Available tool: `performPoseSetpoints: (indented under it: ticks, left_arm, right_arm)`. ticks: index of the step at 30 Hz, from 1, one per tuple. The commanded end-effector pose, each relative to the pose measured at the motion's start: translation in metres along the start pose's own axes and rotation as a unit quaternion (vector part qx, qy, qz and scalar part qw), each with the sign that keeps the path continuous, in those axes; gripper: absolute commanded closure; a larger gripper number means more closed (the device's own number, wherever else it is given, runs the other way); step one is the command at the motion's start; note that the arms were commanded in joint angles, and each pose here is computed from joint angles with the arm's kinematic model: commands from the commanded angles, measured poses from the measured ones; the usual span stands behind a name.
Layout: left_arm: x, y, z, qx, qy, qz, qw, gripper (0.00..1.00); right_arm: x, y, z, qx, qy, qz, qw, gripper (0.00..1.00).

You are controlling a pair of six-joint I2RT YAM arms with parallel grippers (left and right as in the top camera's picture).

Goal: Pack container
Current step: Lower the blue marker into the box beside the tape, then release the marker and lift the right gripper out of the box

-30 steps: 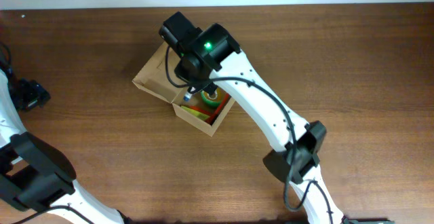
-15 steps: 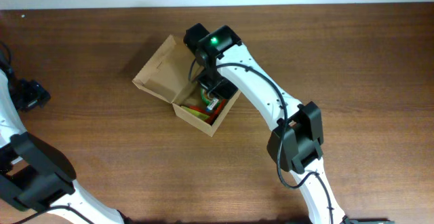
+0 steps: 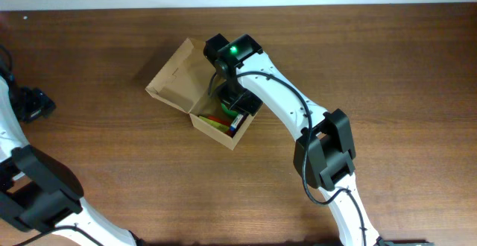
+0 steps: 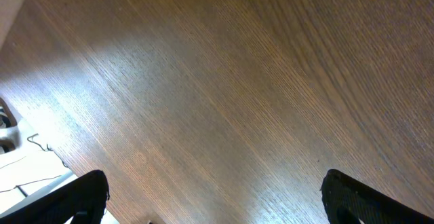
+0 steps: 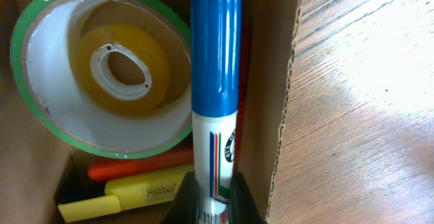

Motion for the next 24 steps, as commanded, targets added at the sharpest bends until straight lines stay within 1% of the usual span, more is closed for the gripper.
performPoseSetpoints:
  ticks: [1, 3, 5, 8, 10, 14, 15, 16, 19, 20, 22, 24]
  left_arm:
    - [0.007, 0.005, 0.001, 0.000, -0.009, 0.000, 1.000, 0.00]
    - [0.007, 0.005, 0.001, 0.000, -0.009, 0.000, 1.000, 0.00]
    - [0.007, 0.005, 0.001, 0.000, -0.009, 0.000, 1.000, 0.00]
    - [0.007, 0.005, 0.001, 0.000, -0.009, 0.000, 1.000, 0.00]
    - [0.007, 0.005, 0.001, 0.000, -0.009, 0.000, 1.000, 0.00]
    - [0.007, 0.005, 0.001, 0.000, -0.009, 0.000, 1.000, 0.00]
    - [0.007, 0.005, 0.001, 0.000, -0.009, 0.000, 1.000, 0.00]
    - [0.007, 0.005, 0.001, 0.000, -0.009, 0.000, 1.000, 0.00]
    - [0.007, 0.005, 0.001, 0.000, -0.009, 0.000, 1.000, 0.00]
    - [0.007, 0.005, 0.001, 0.000, -0.009, 0.000, 1.000, 0.00]
    - [0.007, 0.005, 0.001, 0.000, -0.009, 0.000, 1.000, 0.00]
    - [0.007, 0.005, 0.001, 0.000, -0.009, 0.000, 1.000, 0.00]
  right_arm:
    - [-0.005, -0.005, 0.000, 0.004, -0.001, 0.012, 1.000, 0.96]
    - [-0.005, -0.005, 0.000, 0.004, 0.000, 0.013, 1.000, 0.89]
    - [-0.005, -0.005, 0.000, 0.004, 0.000, 0.013, 1.000, 0.87]
    - [-0.005, -0.005, -0.001, 0.004, -0.003, 0.014, 1.000, 0.75]
    - [-0.005, -0.006, -0.002, 0.004, -0.005, 0.016, 1.000, 0.73]
    - [-0.005, -0.006, -0.002, 0.004, -0.005, 0.016, 1.000, 0.73]
    - [-0.005, -0.006, -0.002, 0.004, -0.006, 0.015, 1.000, 0.73]
    - [-0.005, -0.003, -0.003, 0.005, -0.009, 0.011, 1.000, 0.77]
    - [-0.005, 0.002, -0.005, 0.019, -0.013, -0.001, 1.000, 0.82]
    - [-0.005, 0.003, -0.006, 0.022, -0.014, -0.003, 1.000, 0.87]
    - [-0.004, 0.014, -0.010, 0.057, -0.024, -0.024, 0.998, 0.96]
    - [0.000, 0.023, -0.014, 0.085, -0.037, -0.046, 0.995, 0.96]
Point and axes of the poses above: each gripper's point midway between its finger pads, its own x axis back along the fingers, its own y axis along the line the jaws close on, z = x × y, the point moved 1 cm from there along x, back along the fingers
